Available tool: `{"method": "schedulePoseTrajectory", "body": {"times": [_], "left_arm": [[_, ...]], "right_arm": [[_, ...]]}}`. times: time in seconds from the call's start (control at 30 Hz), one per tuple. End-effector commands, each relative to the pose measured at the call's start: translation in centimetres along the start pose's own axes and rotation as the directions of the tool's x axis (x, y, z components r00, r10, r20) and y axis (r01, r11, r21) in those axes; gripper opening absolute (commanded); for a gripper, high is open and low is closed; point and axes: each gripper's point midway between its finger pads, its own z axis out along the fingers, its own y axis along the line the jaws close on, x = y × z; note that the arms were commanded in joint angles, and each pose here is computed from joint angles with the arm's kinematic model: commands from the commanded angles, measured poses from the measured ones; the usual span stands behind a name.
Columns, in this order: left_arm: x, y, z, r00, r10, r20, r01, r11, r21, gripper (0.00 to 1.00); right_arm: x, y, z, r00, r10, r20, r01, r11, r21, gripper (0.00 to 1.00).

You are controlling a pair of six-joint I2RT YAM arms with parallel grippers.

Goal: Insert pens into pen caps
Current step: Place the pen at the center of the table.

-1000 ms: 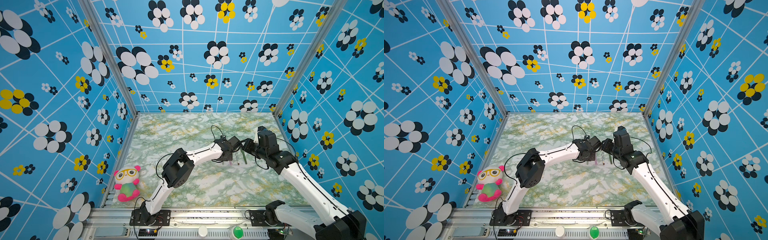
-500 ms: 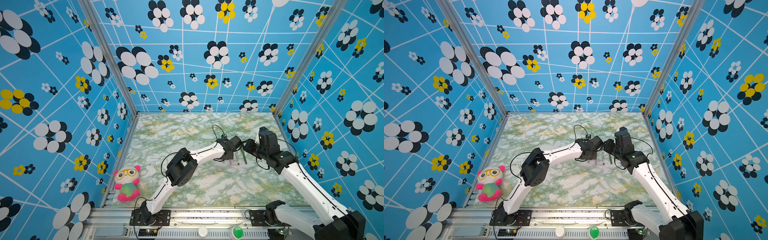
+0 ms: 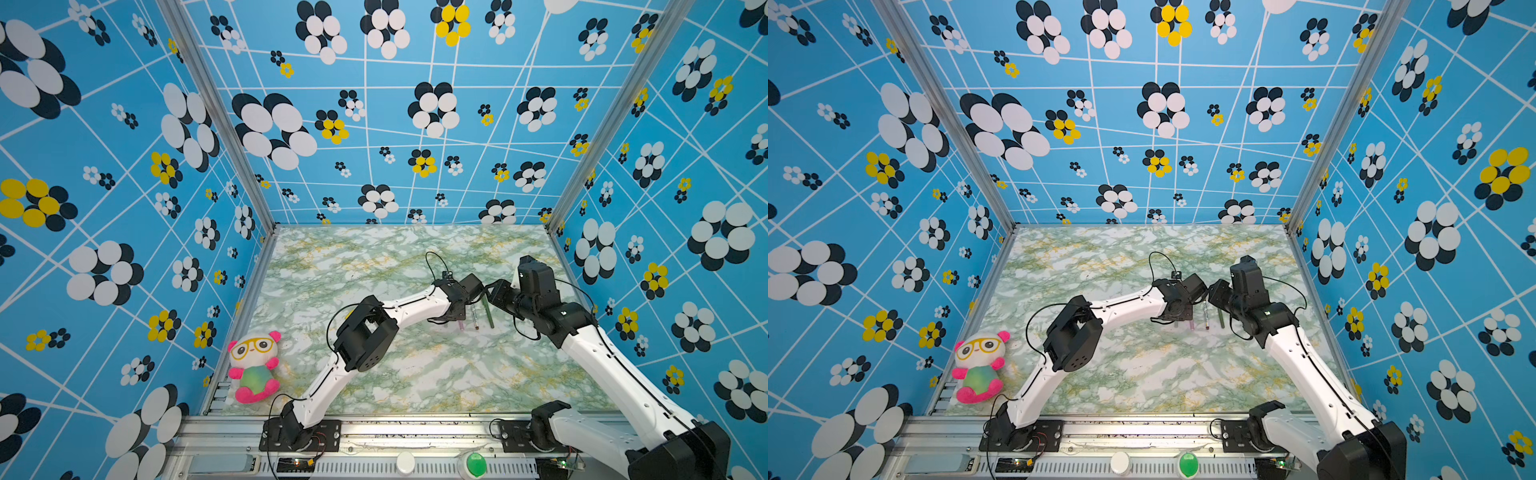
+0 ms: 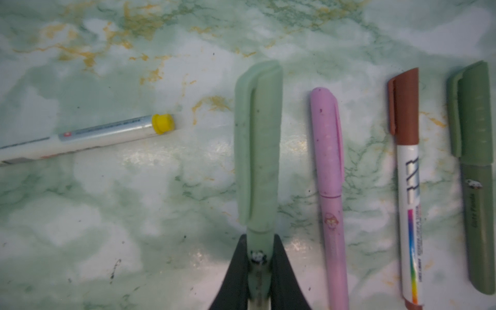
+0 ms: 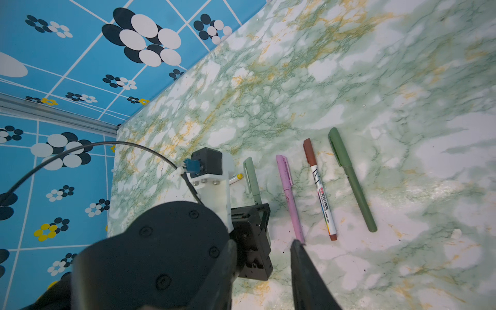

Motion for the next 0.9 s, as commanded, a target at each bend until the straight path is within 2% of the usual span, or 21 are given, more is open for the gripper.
{"method": "schedulePoseTrajectory", "body": {"times": [0.0,0.4,0.87], "left_arm": [[1.59,0.73,1.6,0.999,0.02,-0.041,-0.022,0.998,-0.053,0.0],[2.32,1.3,2.04,0.998,0.012,-0.062,-0.017,0.998,-0.066,0.01],[2.41,1.55,1.98,0.997,0.017,-0.069,-0.021,0.997,-0.071,0.21]], "right_arm": [[-0.33,1.46,-0.14,1.0,-0.003,0.01,0.004,0.997,-0.076,0.36],[-0.69,0.96,-0.27,1.0,0.006,0.025,-0.005,0.998,-0.066,0.36],[-0.75,0.88,-0.34,1.0,0.008,0.027,-0.006,0.998,-0.067,0.36]]}}
